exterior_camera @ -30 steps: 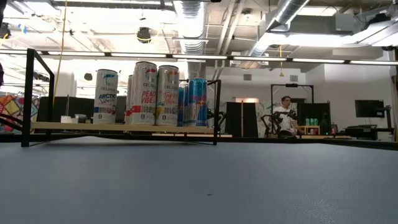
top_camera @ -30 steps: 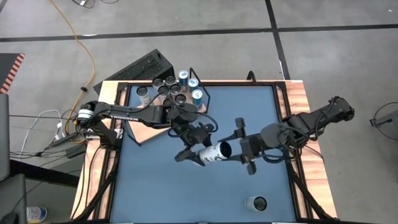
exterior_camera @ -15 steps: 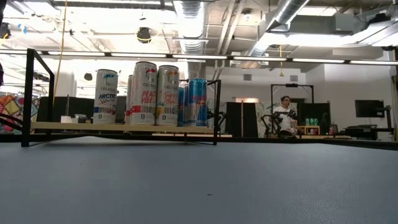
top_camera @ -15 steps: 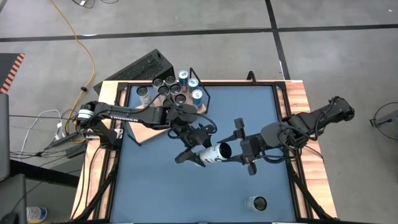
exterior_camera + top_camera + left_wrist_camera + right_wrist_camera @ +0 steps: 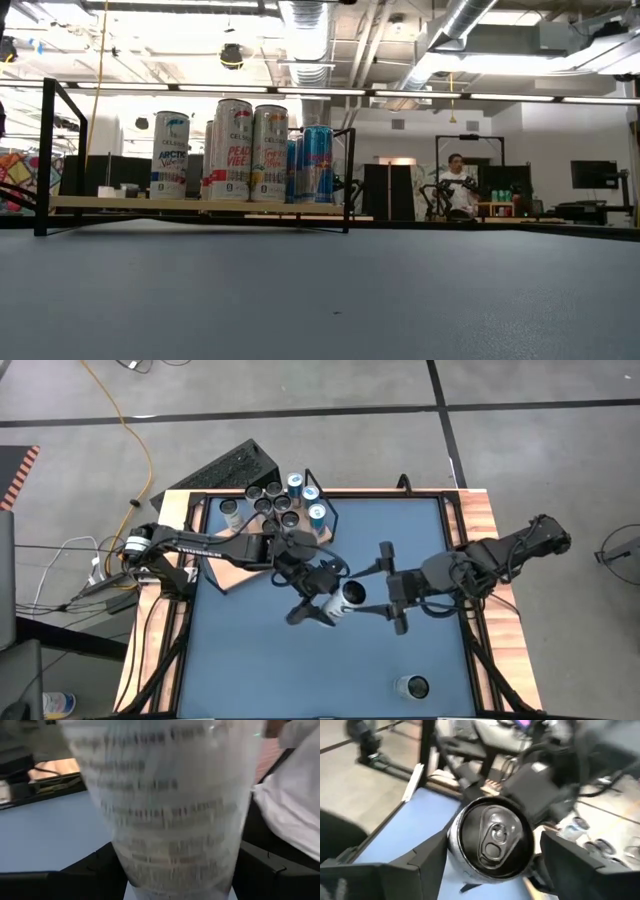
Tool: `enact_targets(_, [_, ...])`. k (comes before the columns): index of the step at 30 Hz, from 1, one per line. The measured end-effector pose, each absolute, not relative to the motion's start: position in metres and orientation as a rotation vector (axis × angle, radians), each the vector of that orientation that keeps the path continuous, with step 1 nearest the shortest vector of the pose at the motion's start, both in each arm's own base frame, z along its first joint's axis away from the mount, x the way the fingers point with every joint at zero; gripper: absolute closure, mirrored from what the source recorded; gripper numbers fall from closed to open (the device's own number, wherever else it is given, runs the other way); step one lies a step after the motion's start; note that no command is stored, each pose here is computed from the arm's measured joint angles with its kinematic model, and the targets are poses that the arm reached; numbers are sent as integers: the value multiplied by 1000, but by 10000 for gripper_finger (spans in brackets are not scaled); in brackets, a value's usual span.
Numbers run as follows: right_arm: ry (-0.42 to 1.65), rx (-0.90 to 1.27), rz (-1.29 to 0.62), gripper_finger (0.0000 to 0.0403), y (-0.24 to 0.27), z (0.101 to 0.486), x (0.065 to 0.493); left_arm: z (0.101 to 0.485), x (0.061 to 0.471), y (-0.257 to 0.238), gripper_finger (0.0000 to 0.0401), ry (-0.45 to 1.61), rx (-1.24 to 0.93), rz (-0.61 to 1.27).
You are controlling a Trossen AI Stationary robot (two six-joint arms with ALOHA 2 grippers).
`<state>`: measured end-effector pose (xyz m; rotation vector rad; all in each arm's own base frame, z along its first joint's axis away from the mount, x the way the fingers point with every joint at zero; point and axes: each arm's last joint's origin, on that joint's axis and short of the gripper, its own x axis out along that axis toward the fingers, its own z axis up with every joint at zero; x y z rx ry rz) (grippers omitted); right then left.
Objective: Place canned beverage on shelf
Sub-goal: Put the left white and blue soda can on the shelf aligned with the other white and blue soda can
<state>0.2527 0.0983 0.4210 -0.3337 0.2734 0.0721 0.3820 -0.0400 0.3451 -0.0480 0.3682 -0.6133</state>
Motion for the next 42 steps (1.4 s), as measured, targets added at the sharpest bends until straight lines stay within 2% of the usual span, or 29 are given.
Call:
enact_targets(4, [229,-311,-31,93,96,426,254,343,383,-39,144,386,-30,-516])
enact_targets(10, [213,-190,-315,91,90,429,251,340,384,-42,144,419,19,-312])
enact_targets(20, [186,-178,-524,91,115,427,230,337,383,-46,144,449,97,-18])
enact_targets(26, [153,-12,-427,91,139,427,210,337,383,-44,144,448,82,83])
enact_targets(28, [156,-8,-448,91,148,420,210,339,384,-44,144,423,81,96])
enact_targets(32, [167,-90,-527,91,159,409,208,341,384,-47,144,403,82,95])
enact_targets(42, [238,-398,-410,91,172,410,188,341,382,-57,144,406,89,82])
